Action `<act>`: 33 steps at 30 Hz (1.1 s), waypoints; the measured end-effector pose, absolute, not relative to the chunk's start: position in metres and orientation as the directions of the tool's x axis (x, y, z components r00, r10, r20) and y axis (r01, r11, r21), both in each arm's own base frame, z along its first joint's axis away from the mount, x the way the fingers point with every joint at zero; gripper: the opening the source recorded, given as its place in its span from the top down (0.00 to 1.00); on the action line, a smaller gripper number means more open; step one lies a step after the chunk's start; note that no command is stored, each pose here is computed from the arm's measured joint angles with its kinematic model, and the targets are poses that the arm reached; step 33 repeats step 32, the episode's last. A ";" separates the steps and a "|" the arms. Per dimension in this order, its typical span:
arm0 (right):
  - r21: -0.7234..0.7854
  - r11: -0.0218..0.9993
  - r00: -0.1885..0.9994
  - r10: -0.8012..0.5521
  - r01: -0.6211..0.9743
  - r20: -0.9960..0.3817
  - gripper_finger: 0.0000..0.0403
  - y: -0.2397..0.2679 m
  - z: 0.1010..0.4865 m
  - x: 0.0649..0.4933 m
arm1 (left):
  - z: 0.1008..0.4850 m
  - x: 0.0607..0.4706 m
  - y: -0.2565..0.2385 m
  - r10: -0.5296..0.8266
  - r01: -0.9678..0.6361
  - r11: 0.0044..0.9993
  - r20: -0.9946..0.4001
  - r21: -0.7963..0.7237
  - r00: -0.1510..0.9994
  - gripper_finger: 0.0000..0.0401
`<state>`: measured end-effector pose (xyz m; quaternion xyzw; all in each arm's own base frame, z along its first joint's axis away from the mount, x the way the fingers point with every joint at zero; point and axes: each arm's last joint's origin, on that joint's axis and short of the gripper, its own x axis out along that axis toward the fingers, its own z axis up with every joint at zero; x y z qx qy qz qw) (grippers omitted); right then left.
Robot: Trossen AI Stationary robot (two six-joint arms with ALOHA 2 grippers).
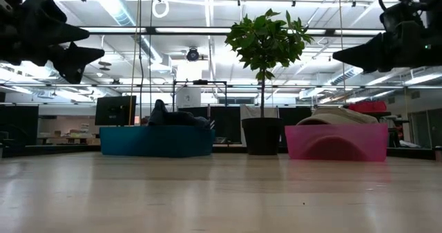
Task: Pick & Place hat
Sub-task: Return to Home Position
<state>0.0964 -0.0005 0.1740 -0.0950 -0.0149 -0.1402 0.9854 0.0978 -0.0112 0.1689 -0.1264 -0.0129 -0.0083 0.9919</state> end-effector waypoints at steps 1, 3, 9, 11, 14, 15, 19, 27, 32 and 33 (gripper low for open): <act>-0.177 0.944 0.960 -0.273 0.279 0.058 0.97 0.000 0.174 0.096 | 0.169 0.098 -0.011 -0.014 0.020 0.970 0.025 -0.240 1.000 0.45; -0.158 0.947 0.960 -0.273 0.279 0.057 0.97 0.000 0.174 0.096 | 0.169 0.098 -0.011 -0.013 0.019 0.974 0.027 -0.226 1.000 0.45; -0.113 0.954 0.960 -0.273 0.278 0.057 0.97 0.000 0.174 0.096 | 0.169 0.098 -0.011 -0.013 0.019 0.974 0.028 -0.226 1.000 0.45; -0.109 0.954 0.960 -0.273 0.278 0.057 0.97 0.000 0.174 0.096 | 0.169 0.098 -0.011 -0.011 0.018 0.974 0.033 -0.227 0.999 0.45; -0.109 0.954 0.960 -0.273 0.278 0.057 0.97 0.000 0.174 0.096 | 0.169 0.098 -0.011 -0.011 0.018 0.974 0.034 -0.227 0.999 0.45; -0.109 0.954 0.960 -0.273 0.278 0.057 0.97 0.000 0.174 0.096 | 0.169 0.098 -0.011 -0.011 0.018 0.974 0.034 -0.227 0.999 0.45; -0.109 0.954 0.960 -0.273 0.278 0.057 0.97 0.000 0.174 0.096 | 0.169 0.098 -0.011 -0.011 0.018 0.974 0.034 -0.227 0.999 0.45; -0.109 0.954 0.960 -0.273 0.278 0.057 0.97 -0.001 0.174 0.096 | 0.169 0.098 -0.011 -0.011 0.019 0.974 0.035 -0.227 0.999 0.45; -0.109 0.954 0.960 -0.273 0.278 0.057 0.97 -0.001 0.174 0.096 | 0.169 0.098 -0.011 -0.011 0.019 0.974 0.035 -0.226 0.999 0.45; -0.109 0.954 0.960 -0.273 0.278 0.057 0.97 -0.001 0.174 0.096 | 0.169 0.098 -0.011 -0.011 0.019 0.974 0.035 -0.226 0.999 0.45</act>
